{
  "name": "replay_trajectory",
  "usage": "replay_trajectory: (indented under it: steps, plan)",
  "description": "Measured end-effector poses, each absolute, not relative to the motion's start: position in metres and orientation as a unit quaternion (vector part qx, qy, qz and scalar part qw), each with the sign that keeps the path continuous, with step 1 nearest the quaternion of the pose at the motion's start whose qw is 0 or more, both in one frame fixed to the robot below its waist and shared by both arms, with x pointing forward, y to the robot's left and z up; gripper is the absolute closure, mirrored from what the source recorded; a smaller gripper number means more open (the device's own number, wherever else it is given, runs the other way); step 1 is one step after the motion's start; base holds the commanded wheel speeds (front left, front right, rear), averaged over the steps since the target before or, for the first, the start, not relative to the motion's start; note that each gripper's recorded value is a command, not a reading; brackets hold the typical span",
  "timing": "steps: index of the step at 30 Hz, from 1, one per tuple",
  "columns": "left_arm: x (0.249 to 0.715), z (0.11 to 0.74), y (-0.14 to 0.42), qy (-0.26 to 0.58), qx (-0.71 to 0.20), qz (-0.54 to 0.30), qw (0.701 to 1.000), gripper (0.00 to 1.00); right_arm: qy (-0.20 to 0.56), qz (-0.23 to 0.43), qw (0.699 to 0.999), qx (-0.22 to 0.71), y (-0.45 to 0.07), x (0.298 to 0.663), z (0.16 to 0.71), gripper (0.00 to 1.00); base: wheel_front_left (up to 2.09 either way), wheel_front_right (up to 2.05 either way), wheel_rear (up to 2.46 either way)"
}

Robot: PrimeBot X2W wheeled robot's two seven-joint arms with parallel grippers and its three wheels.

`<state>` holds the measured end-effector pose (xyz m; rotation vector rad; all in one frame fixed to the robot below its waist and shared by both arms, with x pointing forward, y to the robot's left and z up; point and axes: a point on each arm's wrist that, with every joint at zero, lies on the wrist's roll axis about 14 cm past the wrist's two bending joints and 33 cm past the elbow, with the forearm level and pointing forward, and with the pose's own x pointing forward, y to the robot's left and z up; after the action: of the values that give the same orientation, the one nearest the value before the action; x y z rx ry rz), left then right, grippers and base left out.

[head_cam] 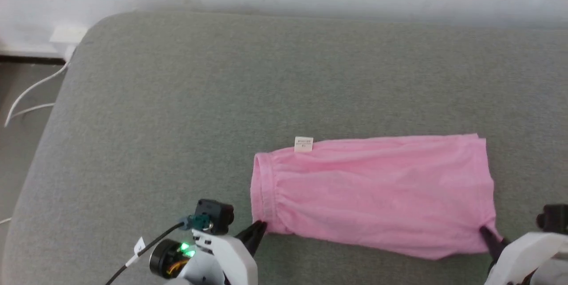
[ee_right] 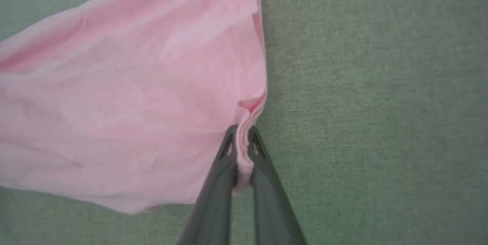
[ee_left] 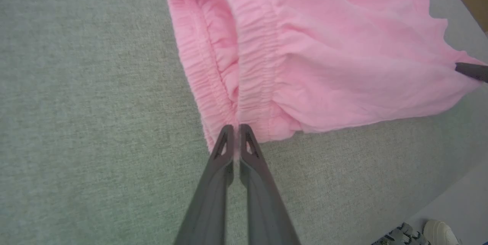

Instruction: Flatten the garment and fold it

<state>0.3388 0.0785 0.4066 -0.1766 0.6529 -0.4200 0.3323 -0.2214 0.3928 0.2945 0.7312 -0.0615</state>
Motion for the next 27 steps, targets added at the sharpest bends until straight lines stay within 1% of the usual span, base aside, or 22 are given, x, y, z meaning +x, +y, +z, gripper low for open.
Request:
replay_trajectory:
  steps: [5,6,7,8,11,14,17,20,23,27]
  plan:
    - [0.326,0.4,0.07,0.342,-0.101,-0.216,0.909,1.0,0.376,-0.042,0.91,0.166,-0.221,0.311,0.372,1.0,0.0,0.0,0.0]
    - [0.324,0.399,0.07,0.343,-0.1,-0.217,0.908,0.52,0.375,-0.044,0.911,0.169,-0.221,0.31,0.371,0.67,0.0,0.0,0.0]
    - [0.324,0.401,0.07,0.339,-0.099,-0.217,0.91,0.05,0.371,-0.045,0.912,0.17,-0.222,0.31,0.371,0.2,0.0,0.0,0.0]
    - [0.326,0.403,0.07,0.332,-0.101,-0.216,0.913,0.0,0.367,-0.047,0.913,0.171,-0.223,0.309,0.371,0.0,0.0,0.0,0.0]
    - [0.332,0.414,0.073,0.301,-0.107,-0.205,0.925,0.0,0.345,-0.053,0.921,0.17,-0.227,0.311,0.377,0.0,0.0,0.0,0.0]
    - [0.339,0.427,0.082,0.257,-0.113,-0.186,0.942,0.0,0.302,-0.066,0.938,0.156,-0.237,0.319,0.393,0.0,0.0,0.0,0.0]
    - [0.353,0.448,0.096,0.189,-0.113,-0.158,0.963,0.0,0.243,-0.073,0.957,0.14,-0.246,0.331,0.417,0.0,0.0,0.0,0.0]
    - [0.368,0.476,0.114,0.097,-0.108,-0.12,0.982,0.0,0.194,-0.072,0.97,0.126,-0.248,0.345,0.437,0.0,0.0,0.0,0.0]
    - [0.375,0.493,0.127,0.028,-0.084,-0.103,0.991,0.0,0.174,-0.062,0.976,0.115,-0.242,0.355,0.444,0.0,0.0,0.0,0.0]
    - [0.389,0.51,0.141,-0.017,-0.06,-0.077,0.995,0.0,0.165,-0.052,0.978,0.112,-0.237,0.366,0.444,0.0,0.0,0.0,0.0]
